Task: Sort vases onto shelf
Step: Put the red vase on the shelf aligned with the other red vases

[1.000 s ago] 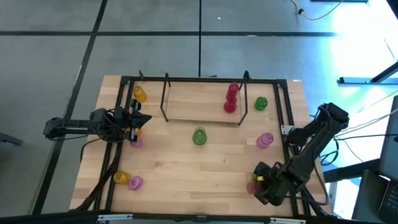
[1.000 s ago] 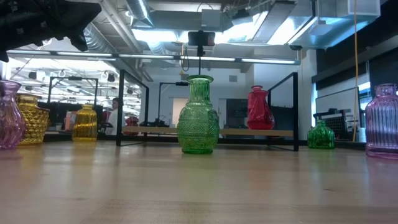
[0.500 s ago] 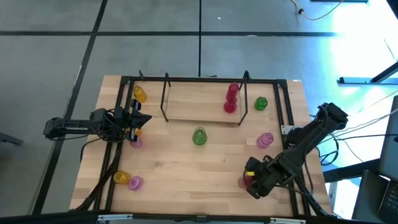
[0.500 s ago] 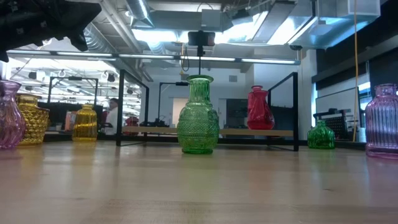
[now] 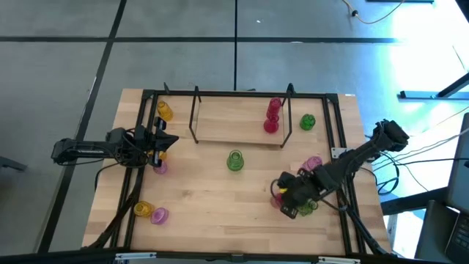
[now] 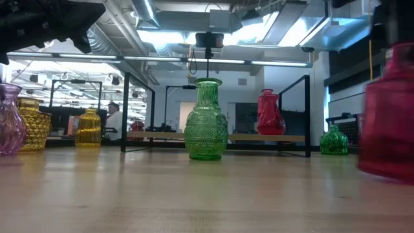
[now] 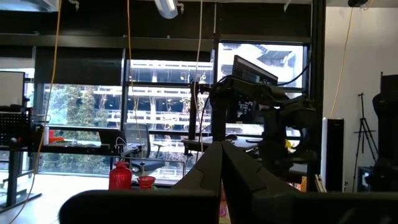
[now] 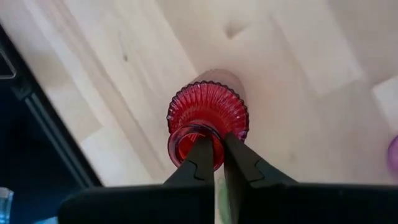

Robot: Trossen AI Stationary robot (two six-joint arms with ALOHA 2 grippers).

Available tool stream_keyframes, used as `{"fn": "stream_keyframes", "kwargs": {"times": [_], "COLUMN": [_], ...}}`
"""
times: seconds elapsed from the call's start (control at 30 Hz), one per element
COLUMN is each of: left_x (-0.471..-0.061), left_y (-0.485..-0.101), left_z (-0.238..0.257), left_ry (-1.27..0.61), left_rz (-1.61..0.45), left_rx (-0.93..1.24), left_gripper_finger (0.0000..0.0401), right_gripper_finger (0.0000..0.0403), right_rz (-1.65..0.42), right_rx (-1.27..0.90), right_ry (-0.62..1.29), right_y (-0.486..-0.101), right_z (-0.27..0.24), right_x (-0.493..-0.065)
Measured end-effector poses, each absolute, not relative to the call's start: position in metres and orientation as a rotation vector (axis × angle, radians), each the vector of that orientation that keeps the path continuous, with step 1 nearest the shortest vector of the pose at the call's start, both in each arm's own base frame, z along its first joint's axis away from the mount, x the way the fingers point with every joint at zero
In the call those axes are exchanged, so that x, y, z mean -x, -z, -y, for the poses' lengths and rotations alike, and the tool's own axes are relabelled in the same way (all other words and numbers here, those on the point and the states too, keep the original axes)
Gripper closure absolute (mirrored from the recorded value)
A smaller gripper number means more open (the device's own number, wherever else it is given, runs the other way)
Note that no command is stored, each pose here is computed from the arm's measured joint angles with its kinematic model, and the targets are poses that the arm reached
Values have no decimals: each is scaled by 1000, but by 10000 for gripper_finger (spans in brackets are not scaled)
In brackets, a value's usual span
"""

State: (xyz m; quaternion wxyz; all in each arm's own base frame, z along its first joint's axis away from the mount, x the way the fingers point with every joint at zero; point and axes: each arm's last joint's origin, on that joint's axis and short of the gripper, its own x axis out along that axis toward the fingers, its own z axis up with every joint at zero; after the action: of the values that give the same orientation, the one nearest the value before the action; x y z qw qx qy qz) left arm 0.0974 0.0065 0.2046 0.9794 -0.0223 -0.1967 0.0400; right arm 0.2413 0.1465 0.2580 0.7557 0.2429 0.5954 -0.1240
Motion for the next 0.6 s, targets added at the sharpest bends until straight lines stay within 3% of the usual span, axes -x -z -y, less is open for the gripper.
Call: {"fn": "stream_keyframes", "kwargs": {"times": [0.33, 0.6], "left_x": [-97, -97], "left_y": [-205, -205], "left_z": [-7, -7], "left_ry": [-81, -81], "left_rz": [396, 396], "left_rx": [45, 45], "left_gripper_finger": [400, 400], "right_gripper_finger": [403, 403], "right_rz": [-1282, -1166], "right_rx": [-468, -407], "right_ry": [264, 244], "right_y": [-263, -301], "right_z": [-108, -82], "right_x": [-261, -279]}}
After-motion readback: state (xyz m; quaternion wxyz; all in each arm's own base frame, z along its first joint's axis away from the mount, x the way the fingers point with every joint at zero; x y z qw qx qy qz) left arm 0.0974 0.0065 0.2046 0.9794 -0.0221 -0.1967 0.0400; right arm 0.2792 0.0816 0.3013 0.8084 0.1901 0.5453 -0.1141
